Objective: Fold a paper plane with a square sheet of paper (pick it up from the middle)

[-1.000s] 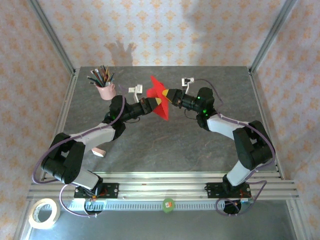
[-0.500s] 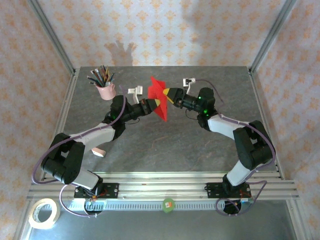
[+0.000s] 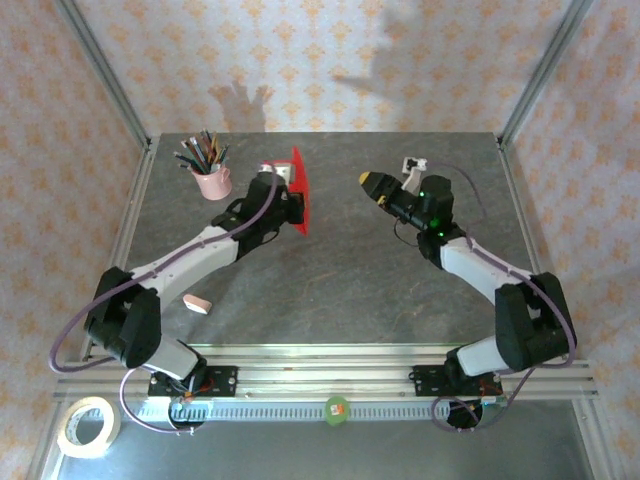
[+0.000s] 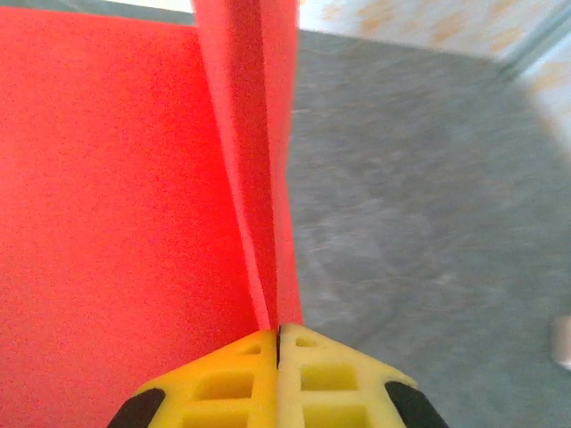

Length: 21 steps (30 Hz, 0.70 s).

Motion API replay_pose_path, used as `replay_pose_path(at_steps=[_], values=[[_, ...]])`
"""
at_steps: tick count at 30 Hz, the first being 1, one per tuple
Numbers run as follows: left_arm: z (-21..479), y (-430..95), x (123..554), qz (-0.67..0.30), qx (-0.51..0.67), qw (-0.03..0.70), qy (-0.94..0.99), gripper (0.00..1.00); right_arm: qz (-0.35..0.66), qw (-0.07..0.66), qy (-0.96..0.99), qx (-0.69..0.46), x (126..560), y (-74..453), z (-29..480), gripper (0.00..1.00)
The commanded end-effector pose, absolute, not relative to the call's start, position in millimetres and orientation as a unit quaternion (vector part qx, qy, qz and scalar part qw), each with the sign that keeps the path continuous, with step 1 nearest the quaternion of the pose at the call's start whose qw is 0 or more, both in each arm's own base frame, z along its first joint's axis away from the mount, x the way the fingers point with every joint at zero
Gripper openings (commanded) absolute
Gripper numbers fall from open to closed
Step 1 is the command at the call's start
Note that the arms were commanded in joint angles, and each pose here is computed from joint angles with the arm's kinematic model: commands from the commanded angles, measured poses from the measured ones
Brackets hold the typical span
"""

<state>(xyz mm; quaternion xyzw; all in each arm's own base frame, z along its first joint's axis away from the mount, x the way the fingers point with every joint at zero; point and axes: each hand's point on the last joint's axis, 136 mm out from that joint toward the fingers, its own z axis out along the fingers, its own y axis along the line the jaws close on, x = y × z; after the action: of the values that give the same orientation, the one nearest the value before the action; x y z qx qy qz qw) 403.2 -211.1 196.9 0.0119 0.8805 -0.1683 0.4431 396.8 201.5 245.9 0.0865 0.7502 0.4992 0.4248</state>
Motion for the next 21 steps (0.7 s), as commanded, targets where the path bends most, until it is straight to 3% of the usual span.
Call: replay_pose_path(at_steps=[1,8,21], values=[[163,-169,396,0.072,0.046,0.409,0.908,0.04,0.416,0.462,0.775,0.114,402,173,232,0.54],[137,-161,399,0.294,0.079,0.378,0.874,0.03,0.347,0.489,0.782,0.169,403,131,224,0.54],[61,-209,400,0.401,0.177,0.343,0.831,0.03,0.333,0.488,0.776,0.22,398,95,209,0.54]])
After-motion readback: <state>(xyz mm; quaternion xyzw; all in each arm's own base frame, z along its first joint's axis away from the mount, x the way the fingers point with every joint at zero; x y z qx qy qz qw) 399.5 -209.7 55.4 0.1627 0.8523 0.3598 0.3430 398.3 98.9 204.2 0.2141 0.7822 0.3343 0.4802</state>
